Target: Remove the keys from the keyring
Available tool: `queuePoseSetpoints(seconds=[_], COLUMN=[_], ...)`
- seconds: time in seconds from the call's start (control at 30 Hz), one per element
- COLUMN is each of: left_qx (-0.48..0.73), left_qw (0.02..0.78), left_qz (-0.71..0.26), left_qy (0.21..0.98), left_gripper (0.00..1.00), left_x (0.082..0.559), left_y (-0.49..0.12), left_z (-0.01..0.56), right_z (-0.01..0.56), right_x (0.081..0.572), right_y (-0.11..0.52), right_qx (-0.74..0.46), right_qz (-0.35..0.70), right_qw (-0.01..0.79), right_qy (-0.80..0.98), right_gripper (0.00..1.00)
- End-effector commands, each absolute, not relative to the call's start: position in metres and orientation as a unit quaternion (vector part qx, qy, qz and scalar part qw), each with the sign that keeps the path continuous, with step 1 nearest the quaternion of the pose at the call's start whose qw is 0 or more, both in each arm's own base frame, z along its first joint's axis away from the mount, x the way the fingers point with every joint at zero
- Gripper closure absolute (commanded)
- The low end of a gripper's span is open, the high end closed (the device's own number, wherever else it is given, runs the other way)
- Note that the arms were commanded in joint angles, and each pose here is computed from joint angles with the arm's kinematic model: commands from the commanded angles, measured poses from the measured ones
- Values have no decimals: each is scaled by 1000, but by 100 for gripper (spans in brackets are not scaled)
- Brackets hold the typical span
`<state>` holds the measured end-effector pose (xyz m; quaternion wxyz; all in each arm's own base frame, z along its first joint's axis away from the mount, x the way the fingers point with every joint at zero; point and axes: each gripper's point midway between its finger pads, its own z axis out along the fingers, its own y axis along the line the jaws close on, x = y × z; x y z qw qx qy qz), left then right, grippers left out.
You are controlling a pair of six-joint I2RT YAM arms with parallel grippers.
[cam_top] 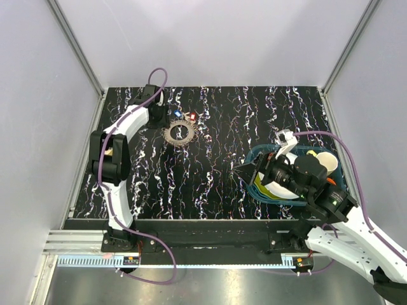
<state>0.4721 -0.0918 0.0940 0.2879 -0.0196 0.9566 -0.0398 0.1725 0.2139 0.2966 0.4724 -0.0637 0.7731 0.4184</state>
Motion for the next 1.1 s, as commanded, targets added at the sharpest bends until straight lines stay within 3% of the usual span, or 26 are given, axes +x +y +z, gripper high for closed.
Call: queuePoseSetpoints(seconds=[0.0,0.13,0.7,0.8,0.93,0.97,1.07], left_qx=[-16,-22,-37,-42,-48,-48,-58], left_qw=[294,270,218,213,210,215,213], left_qz=[-50,-118,-144,-155,-162,-163,-176], left_qy=[954,955,965,964,963,962,959], left_gripper=[45,46,56,62,82,93,100], left_x=[490,485,467,463,457,456,447], left_y=[-87,-96,-101,-105,-107,-106,-110], left_z=[89,71,30,28,29,35,44], right_z=[308,305,299,298,300,301,297], right_x=[169,171,182,182,182,183,190], right_y=[221,219,230,229,222,221,214], right_qx=[-88,-81,-88,-88,-74,-72,-50], right_qz=[433,428,423,426,424,423,408], right_qw=[476,476,479,485,497,499,512], right_qy=[761,764,764,759,754,753,754], right_gripper=[0,1,2,4,6,6,9])
